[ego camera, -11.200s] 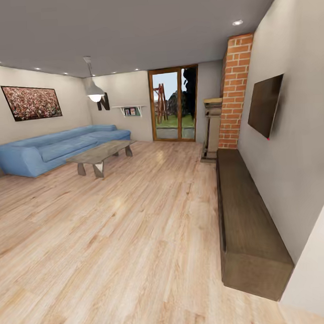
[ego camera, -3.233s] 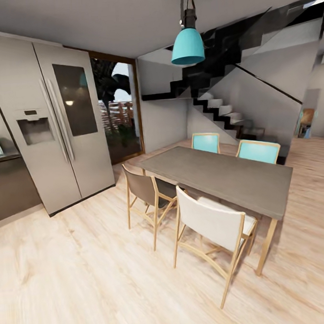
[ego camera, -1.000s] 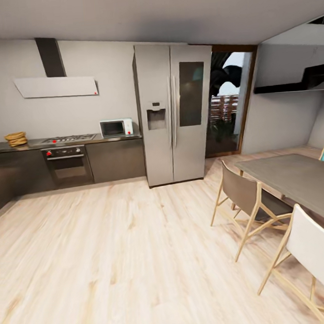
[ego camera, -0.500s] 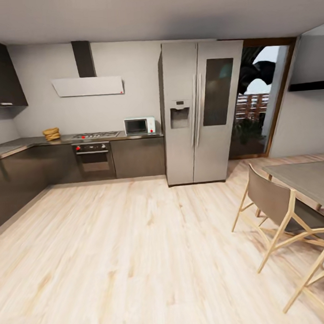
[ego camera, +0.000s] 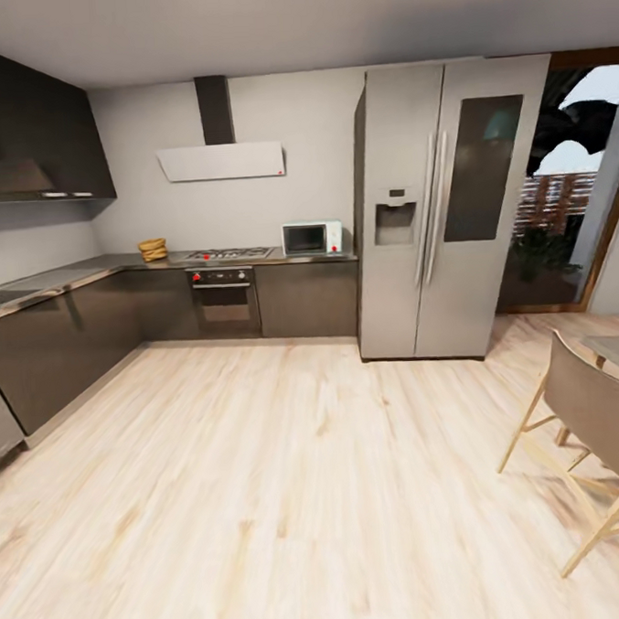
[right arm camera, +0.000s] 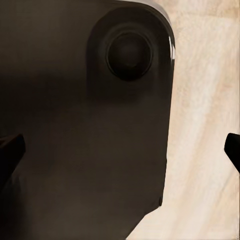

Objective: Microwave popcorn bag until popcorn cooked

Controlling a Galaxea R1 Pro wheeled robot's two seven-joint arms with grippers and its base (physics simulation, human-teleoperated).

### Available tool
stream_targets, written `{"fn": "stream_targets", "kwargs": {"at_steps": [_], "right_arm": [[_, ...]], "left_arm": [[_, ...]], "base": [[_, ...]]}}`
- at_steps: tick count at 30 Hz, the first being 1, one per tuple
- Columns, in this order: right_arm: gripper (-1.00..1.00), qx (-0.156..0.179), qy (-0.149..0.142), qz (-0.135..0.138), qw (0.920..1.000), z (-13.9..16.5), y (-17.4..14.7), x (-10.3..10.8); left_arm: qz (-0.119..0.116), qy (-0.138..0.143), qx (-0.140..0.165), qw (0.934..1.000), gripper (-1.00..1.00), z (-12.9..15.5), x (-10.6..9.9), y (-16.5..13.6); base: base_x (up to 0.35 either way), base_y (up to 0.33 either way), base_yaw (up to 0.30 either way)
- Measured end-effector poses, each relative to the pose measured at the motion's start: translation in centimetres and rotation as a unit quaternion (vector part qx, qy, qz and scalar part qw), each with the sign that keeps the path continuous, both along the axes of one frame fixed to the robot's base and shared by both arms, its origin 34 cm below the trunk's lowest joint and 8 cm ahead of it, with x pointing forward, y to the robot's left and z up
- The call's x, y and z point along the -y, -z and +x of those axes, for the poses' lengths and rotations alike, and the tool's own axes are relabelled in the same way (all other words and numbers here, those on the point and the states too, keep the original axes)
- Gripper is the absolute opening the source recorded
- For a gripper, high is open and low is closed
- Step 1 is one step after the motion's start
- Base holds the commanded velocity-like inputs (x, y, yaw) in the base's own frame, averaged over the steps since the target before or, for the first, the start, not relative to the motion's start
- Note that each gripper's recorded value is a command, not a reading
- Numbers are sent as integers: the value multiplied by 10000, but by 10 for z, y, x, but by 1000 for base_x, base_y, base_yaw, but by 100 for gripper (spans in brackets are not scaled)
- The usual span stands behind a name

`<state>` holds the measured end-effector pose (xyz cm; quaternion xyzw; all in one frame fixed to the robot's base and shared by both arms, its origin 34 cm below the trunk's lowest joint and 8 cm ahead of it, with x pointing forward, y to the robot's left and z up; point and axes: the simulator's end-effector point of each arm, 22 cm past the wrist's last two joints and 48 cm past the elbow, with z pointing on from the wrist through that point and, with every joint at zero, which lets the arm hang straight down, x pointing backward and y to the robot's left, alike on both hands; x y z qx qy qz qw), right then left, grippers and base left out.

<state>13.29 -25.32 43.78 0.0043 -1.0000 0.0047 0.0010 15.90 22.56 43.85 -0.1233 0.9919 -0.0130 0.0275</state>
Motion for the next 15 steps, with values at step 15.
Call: {"fn": "stream_targets", "kwargs": {"at_steps": [15], "right_arm": [[100, -4, -8, -38, 10000, -1, 0, 6]], "left_arm": [[-18, 3, -94, 10000, 100, -5, 1, 0]], "base": [[324, 0, 102]]}}
